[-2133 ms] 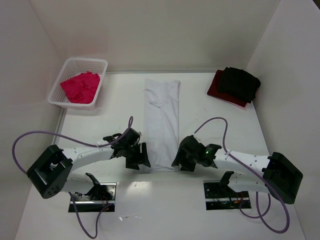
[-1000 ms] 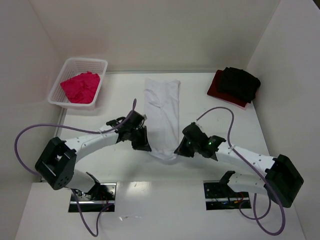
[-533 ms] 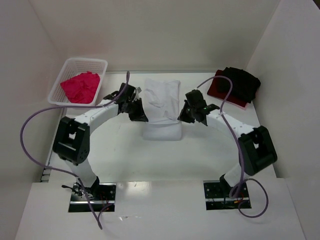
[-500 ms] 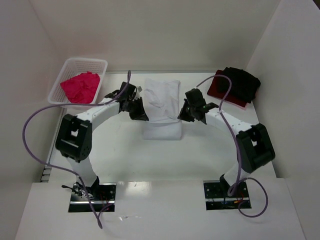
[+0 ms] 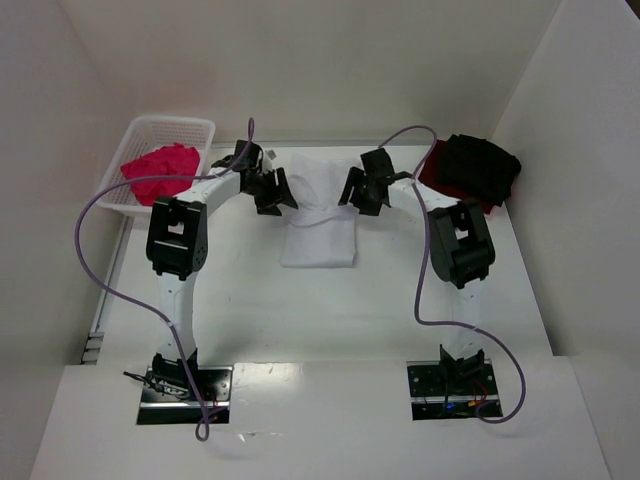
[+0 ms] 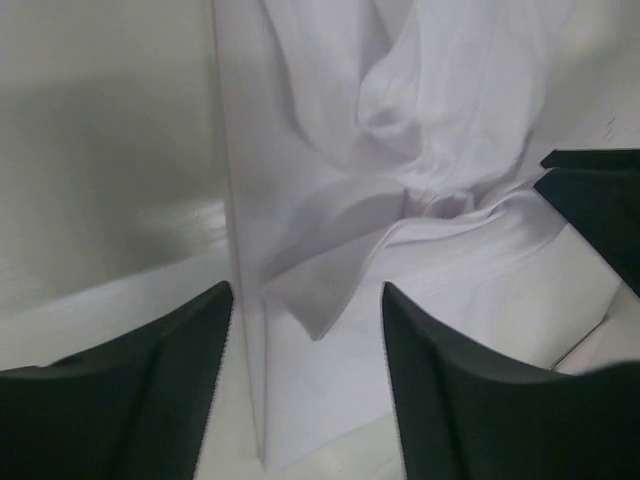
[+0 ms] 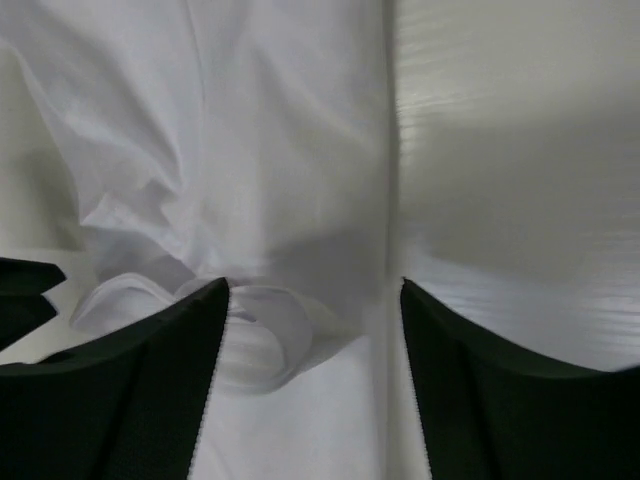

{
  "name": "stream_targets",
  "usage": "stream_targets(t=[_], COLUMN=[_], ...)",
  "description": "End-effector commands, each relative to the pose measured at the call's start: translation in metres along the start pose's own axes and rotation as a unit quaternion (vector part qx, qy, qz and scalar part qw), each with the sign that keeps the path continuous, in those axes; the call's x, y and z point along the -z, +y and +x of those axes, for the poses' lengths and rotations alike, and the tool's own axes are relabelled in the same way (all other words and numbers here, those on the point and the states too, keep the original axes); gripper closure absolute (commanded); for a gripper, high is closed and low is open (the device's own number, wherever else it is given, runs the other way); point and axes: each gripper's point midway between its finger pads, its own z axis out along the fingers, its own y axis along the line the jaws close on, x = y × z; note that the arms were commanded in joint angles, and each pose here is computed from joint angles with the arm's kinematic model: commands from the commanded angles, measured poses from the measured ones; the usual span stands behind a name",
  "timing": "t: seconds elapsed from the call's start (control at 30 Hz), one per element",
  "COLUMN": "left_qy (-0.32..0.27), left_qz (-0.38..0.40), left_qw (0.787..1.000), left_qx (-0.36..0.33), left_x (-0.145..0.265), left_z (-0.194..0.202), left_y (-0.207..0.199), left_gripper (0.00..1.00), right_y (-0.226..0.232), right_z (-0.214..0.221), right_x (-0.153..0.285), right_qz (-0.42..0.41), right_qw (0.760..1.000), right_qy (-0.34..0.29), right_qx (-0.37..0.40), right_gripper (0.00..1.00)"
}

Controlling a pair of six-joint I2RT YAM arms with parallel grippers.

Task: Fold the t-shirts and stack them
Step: Fold the folded rectangular tshirt in 1/3 of the way

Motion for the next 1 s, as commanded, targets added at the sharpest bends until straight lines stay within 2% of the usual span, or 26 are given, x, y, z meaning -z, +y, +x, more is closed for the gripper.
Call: stream_targets(t=[0.0,0.07,0.1,0.13,0.2,0.23,0.3,0.33,0.37,0.4,0.47,0.53,0.67,0.73,0.8,0.97], left_qy=[-0.008,-0.026,-0.028,-0.04,-0.062,-0.056,-0.068,-0.073,-0.06,-0.047,-0.033,0.001,0.035,0.047,0.056,0.017], left_qz=[0.03,0.037,0.038,0.044,0.04,0.037,0.055,0.065,0.07,0.081,0.081,0.092,0.092,0.083,0.071,0.031], left_qw=[0.999,0.999,0.999,0.998,0.997,0.997,0.995,0.994,0.995,0.995,0.995,0.995,0.995,0.995,0.996,0.999], left_qx=[-0.026,-0.026,-0.028,-0.035,-0.039,-0.036,-0.047,-0.048,-0.043,-0.04,-0.037,-0.034,-0.029,-0.027,-0.019,-0.005], left_x=[0.008,0.017,0.021,0.028,0.045,0.047,0.064,0.066,0.066,0.064,0.059,0.047,0.026,0.015,0.002,-0.018], left_z=[-0.013,-0.024,-0.023,-0.028,-0.032,-0.024,-0.02,-0.018,0.0,0.012,0.028,0.056,0.083,0.09,0.095,0.07], left_y=[-0.022,-0.028,-0.029,-0.036,-0.044,-0.041,-0.052,-0.056,-0.055,-0.061,-0.062,-0.063,-0.06,-0.055,-0.048,-0.03], left_gripper=[0.28,0.23,0.16,0.13,0.13,0.15,0.23,0.29,0.39,0.58,0.75,0.89,0.92,0.93,0.93,0.95], right_y=[-0.003,0.001,0.003,0.007,0.011,0.013,0.013,0.02,0.017,0.01,0.008,-0.002,-0.015,-0.013,-0.01,-0.007], right_z=[-0.04,-0.056,-0.068,-0.072,-0.079,-0.08,-0.068,-0.07,-0.065,-0.051,-0.039,-0.022,0.007,0.005,0.008,0.001], right_x=[0.01,0.024,0.038,0.046,0.07,0.078,0.086,0.099,0.101,0.097,0.1,0.096,0.091,0.094,0.094,0.094], right_qz=[0.007,0.0,-0.005,-0.012,-0.02,-0.026,-0.04,-0.061,-0.059,-0.057,-0.065,-0.059,-0.049,-0.051,-0.054,-0.052], right_qw=[0.999,0.998,0.996,0.995,0.993,0.992,0.992,0.99,0.99,0.992,0.993,0.995,0.997,0.997,0.997,0.997], right_qy=[-0.04,-0.064,-0.086,-0.096,-0.119,-0.126,-0.121,-0.131,-0.128,-0.114,-0.101,-0.081,-0.051,-0.055,-0.053,-0.061], right_qx=[0.002,-0.001,-0.003,-0.003,-0.002,-0.002,0.0,0.003,0.003,0.003,-0.001,-0.002,-0.006,-0.005,-0.002,-0.002], right_gripper=[0.22,0.2,0.19,0.18,0.18,0.25,0.41,0.61,0.71,0.79,0.96,0.97,0.97,0.92,0.9,0.87])
